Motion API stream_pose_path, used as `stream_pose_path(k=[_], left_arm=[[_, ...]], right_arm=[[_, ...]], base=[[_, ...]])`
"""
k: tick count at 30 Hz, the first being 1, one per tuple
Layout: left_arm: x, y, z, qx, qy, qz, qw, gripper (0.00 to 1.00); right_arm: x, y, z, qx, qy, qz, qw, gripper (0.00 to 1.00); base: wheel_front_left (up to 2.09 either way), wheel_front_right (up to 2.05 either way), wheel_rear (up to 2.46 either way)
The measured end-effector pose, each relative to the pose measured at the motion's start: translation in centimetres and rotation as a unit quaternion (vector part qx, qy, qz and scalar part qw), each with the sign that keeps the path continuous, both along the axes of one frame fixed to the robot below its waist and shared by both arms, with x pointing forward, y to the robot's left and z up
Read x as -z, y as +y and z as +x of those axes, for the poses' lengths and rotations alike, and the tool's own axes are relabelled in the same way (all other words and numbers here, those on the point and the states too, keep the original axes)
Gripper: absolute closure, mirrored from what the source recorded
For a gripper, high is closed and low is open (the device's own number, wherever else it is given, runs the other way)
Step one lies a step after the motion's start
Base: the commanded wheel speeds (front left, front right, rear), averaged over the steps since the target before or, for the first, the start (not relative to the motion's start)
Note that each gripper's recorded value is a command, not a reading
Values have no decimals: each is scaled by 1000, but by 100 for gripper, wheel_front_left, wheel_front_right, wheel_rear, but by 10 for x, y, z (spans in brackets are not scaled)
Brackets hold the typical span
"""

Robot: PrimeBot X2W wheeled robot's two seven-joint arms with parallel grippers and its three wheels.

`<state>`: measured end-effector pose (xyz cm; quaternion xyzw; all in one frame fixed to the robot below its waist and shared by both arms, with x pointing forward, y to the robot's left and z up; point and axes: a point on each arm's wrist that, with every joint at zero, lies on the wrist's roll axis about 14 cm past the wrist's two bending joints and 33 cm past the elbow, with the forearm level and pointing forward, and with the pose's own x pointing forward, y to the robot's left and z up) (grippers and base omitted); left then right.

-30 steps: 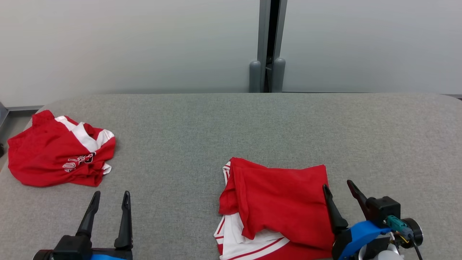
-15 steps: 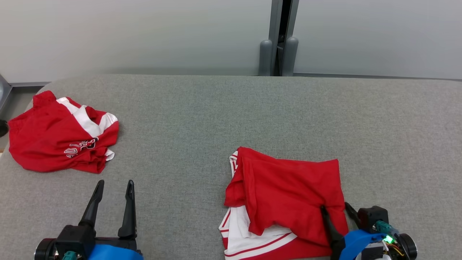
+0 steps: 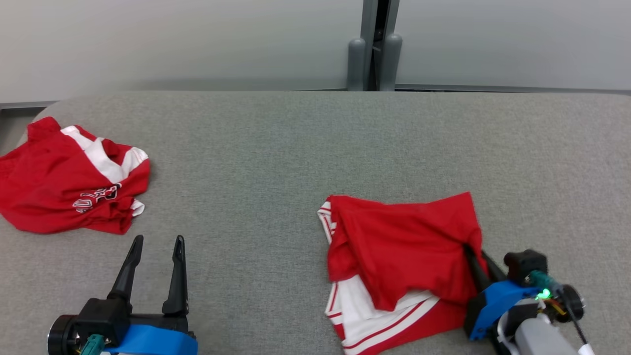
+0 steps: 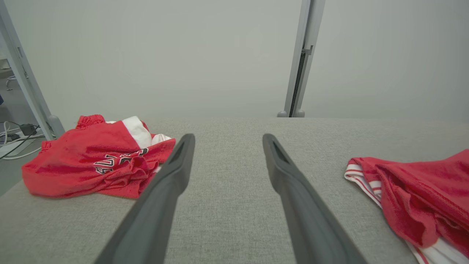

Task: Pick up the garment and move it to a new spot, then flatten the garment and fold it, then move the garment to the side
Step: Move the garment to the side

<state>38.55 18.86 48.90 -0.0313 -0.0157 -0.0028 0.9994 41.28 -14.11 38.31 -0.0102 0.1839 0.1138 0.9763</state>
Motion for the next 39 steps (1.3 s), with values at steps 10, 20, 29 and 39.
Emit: stream_pose_path(k=[10,20,29,39], left_arm=[[4,-26,33,39,-3,-2,999,0],[16,-72,79,106,-6,-2,994,0],[24,-92,94,133,-6,-7,991,0],[33,-90,109,136,-8,1,991,0]], right_arm=[[-21,-88,33,66,-37,-63,995,100],[-32,-169,34,147,-48,-105,982,100],[-43,-173,46,148,-70,-111,980,100],[-91,-179,121,116,-126,-161,972,100]], base=[[0,0,0],[0,0,0],[0,0,0],[0,0,0]])
